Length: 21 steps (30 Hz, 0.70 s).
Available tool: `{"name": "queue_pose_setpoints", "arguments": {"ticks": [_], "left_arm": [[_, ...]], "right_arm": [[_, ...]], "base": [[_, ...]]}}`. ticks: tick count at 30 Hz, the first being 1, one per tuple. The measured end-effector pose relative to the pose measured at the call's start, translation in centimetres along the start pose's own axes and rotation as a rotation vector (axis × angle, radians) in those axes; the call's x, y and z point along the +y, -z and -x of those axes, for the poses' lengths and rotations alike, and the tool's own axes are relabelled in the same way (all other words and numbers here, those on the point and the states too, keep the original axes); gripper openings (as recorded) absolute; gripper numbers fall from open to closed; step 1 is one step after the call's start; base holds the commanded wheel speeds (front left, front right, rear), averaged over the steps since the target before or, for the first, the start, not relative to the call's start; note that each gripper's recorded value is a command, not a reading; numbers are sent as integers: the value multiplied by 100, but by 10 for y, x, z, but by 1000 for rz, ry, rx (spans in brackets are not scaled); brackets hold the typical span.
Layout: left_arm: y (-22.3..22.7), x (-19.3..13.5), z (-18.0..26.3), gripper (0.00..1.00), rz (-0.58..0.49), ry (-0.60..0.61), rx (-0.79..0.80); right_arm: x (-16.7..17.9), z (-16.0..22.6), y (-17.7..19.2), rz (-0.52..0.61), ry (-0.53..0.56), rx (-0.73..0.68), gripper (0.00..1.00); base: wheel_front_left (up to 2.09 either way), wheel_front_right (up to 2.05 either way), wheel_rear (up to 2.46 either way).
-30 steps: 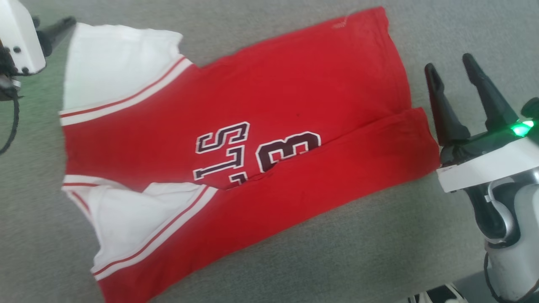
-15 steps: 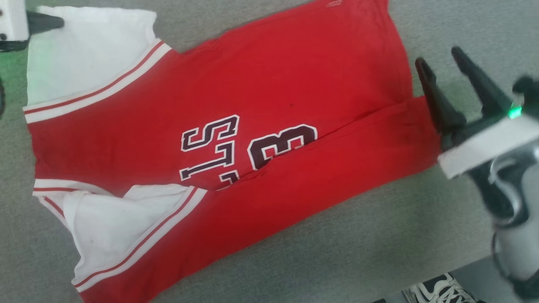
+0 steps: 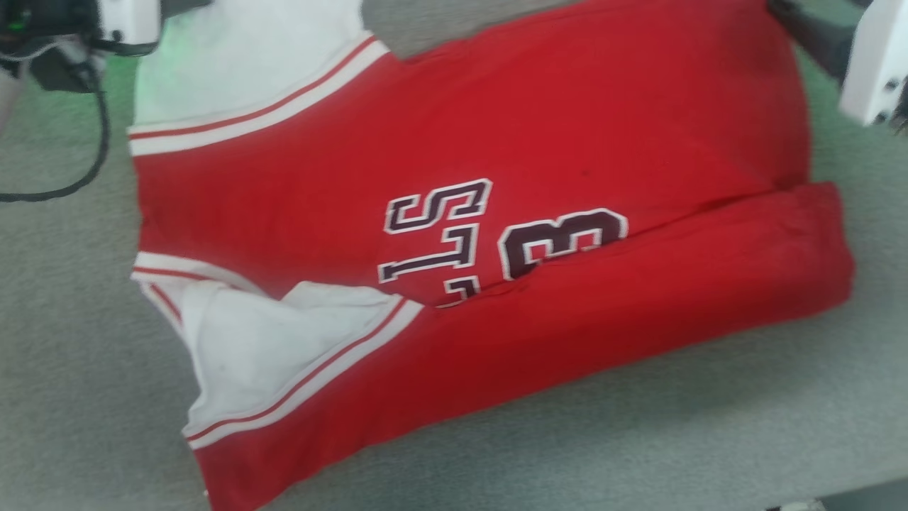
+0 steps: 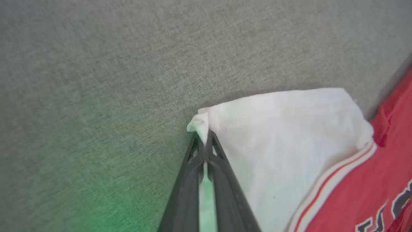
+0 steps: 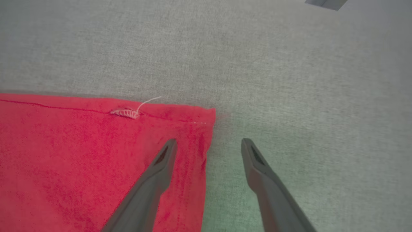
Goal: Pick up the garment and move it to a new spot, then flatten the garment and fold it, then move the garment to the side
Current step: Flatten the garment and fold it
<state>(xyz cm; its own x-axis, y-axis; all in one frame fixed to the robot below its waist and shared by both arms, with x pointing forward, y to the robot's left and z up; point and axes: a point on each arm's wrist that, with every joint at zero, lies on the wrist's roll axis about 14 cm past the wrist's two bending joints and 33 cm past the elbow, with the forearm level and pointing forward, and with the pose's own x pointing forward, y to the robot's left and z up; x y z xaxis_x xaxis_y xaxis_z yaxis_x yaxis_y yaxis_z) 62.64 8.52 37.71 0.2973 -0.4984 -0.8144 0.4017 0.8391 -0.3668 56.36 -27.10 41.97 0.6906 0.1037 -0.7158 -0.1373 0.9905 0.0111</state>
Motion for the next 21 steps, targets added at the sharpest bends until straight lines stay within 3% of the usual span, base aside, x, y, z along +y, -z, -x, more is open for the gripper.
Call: {"name": "queue_pose_setpoints", "arguments": {"ticks": [7,8,9,11,17,21], "left_arm": [[5,-4,4,0,-24,27,-20],[5,-4,4,0,-25,30,-26],[5,-4,4,0,-25,30,-26],[5,-6,6,0,-28,35,-47],[-9,-22,21,0,-31,44,-217],[-28,-43,55,0,-60,70,-367]], "right_arm": [[10,-29,14,-23,-39,214,100],[12,-31,14,-16,-44,228,80],[12,-31,14,-16,-44,228,47],[17,-34,12,-9,-55,230,3],[24,-24,-2,-5,-77,139,0],[29,-2,-18,-1,-106,51,0]], "base": [[0,0,0],[0,0,0],[0,0,0],[0,0,0],[0,0,0],[0,0,0]]}}
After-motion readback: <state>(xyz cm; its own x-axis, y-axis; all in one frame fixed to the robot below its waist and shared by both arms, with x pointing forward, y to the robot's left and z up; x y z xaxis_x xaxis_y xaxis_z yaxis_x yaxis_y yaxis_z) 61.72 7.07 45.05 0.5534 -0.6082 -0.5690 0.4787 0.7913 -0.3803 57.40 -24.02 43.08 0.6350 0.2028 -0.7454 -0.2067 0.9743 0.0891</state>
